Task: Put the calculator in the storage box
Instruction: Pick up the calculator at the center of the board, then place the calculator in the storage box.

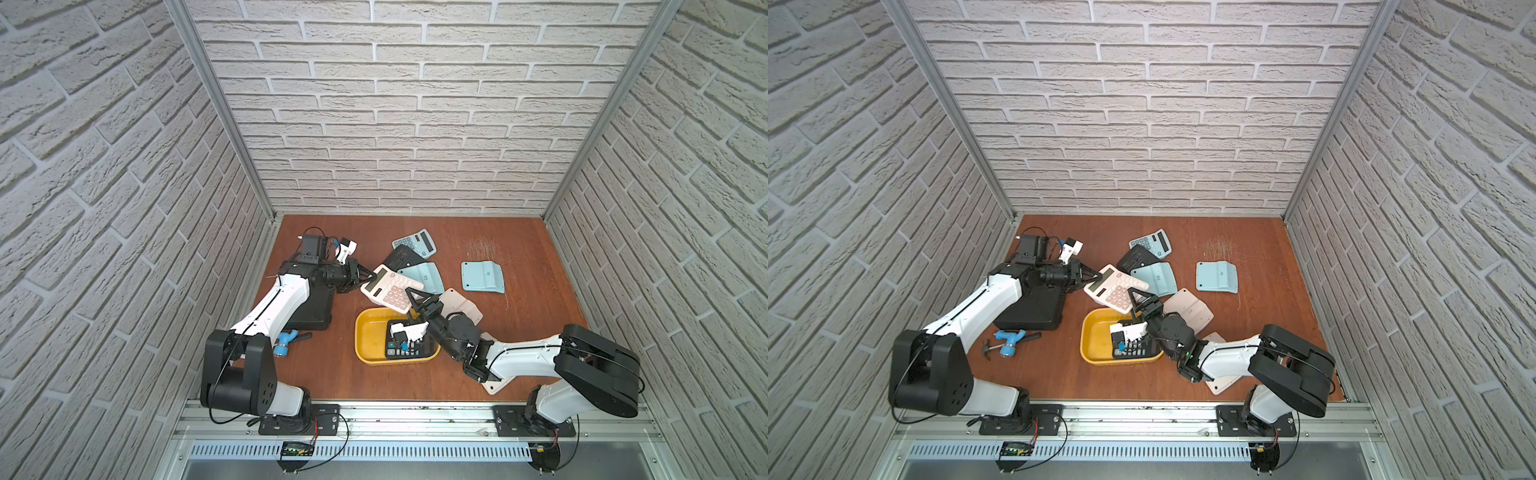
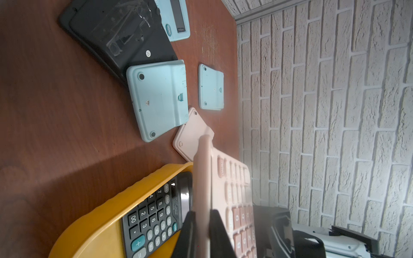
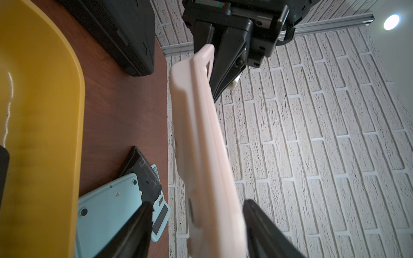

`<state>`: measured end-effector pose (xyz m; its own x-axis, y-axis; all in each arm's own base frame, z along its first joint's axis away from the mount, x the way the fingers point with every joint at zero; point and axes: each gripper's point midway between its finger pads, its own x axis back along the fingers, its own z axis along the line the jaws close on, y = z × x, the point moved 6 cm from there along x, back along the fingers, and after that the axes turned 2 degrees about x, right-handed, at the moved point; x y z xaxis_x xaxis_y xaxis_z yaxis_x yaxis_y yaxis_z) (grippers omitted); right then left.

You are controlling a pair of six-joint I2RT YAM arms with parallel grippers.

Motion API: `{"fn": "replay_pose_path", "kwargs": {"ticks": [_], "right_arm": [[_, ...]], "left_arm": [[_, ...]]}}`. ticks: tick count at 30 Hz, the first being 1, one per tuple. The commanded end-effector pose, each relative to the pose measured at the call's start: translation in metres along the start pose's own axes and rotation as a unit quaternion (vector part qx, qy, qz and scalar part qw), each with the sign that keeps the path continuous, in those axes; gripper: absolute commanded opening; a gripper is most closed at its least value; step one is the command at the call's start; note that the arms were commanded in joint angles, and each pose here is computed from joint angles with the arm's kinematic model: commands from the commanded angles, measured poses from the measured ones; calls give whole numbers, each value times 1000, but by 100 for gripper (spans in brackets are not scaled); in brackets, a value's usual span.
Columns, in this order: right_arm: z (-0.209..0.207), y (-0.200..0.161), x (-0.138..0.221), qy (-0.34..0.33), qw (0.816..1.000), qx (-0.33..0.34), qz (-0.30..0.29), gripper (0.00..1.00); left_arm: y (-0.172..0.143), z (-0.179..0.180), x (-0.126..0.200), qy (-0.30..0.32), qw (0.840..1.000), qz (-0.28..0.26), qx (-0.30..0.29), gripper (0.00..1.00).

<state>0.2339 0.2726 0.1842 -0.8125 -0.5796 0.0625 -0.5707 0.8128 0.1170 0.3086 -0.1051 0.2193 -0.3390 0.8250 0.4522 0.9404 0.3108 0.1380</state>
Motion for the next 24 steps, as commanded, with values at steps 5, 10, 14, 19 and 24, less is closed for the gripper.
{"fn": "replay_pose_path", "kwargs": {"ticks": [5,10,14,19,24], "right_arm": [[-5,-4,1,29,996,-77,36,100],[-26,-12,2,67,978,-175,93,100],[-51,-19,5,97,950,-263,136,100],[-73,-36,9,137,897,-372,195,100],[-88,-61,14,146,829,-479,250,100]], "left_arm": [[5,-20,43,0,993,-117,-12,0],[-9,-16,73,57,982,-178,-8,0],[-18,-17,90,92,974,-209,-13,0],[-31,-19,92,100,969,-224,-24,0],[-47,-23,74,140,965,-217,-48,0]]}}
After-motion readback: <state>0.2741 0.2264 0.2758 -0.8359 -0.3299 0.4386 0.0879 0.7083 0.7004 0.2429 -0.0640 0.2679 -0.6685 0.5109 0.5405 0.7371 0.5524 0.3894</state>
